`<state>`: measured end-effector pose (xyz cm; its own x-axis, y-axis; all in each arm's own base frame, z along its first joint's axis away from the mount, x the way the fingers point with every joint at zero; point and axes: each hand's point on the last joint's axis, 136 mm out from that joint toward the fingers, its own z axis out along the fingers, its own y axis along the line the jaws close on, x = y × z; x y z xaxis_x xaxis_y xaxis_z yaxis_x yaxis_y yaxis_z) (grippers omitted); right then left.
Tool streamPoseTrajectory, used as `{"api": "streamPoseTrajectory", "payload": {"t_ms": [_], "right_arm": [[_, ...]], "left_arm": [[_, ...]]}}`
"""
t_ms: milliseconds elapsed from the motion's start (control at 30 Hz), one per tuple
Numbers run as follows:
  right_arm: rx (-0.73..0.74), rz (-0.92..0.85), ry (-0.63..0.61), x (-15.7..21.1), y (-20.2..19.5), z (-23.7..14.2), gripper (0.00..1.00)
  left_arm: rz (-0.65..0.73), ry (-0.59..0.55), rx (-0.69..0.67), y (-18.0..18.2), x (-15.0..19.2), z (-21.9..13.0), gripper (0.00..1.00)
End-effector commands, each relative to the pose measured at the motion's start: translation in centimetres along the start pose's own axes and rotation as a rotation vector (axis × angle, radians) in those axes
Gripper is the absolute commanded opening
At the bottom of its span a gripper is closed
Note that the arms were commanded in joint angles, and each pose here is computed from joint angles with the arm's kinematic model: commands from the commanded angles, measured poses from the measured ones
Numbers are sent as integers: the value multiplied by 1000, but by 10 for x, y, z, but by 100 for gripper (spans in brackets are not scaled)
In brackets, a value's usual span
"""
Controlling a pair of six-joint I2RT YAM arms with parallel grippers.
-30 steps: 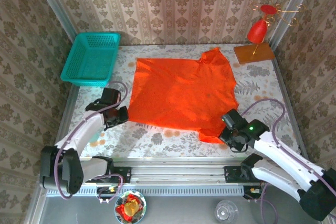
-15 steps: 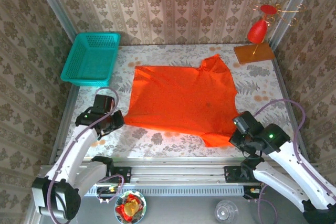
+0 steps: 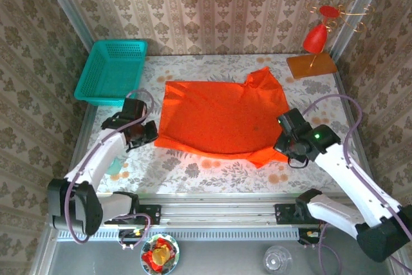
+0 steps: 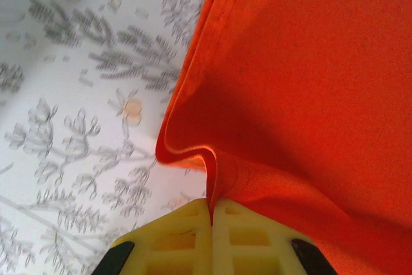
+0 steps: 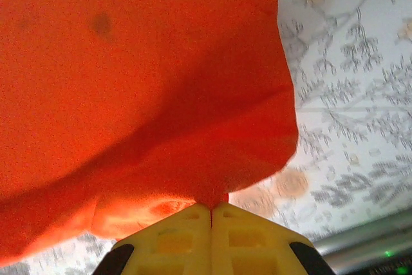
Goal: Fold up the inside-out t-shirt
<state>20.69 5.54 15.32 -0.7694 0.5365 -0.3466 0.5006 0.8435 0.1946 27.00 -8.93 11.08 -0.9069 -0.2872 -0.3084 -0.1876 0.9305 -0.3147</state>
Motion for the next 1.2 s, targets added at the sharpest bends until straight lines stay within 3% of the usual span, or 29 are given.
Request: {"api": "streamPoseTrajectory", "payload": {"t_ms": [0, 467, 967, 1167], "right_arm": [[-45, -34, -87, -35, 19, 2, 0], [-20, -73, -51, -90, 46, 53, 0], [48, -110, 31, -108, 53, 102, 0], [35, -125, 49, -111, 59, 108, 0]], "left_arm": [[54, -26, 13, -8, -22, 5, 0], [80, 29, -27, -6, -59, 55, 0], [93, 58, -35, -5, -69, 73, 0], [104, 34, 1, -14, -76, 66, 10]]}}
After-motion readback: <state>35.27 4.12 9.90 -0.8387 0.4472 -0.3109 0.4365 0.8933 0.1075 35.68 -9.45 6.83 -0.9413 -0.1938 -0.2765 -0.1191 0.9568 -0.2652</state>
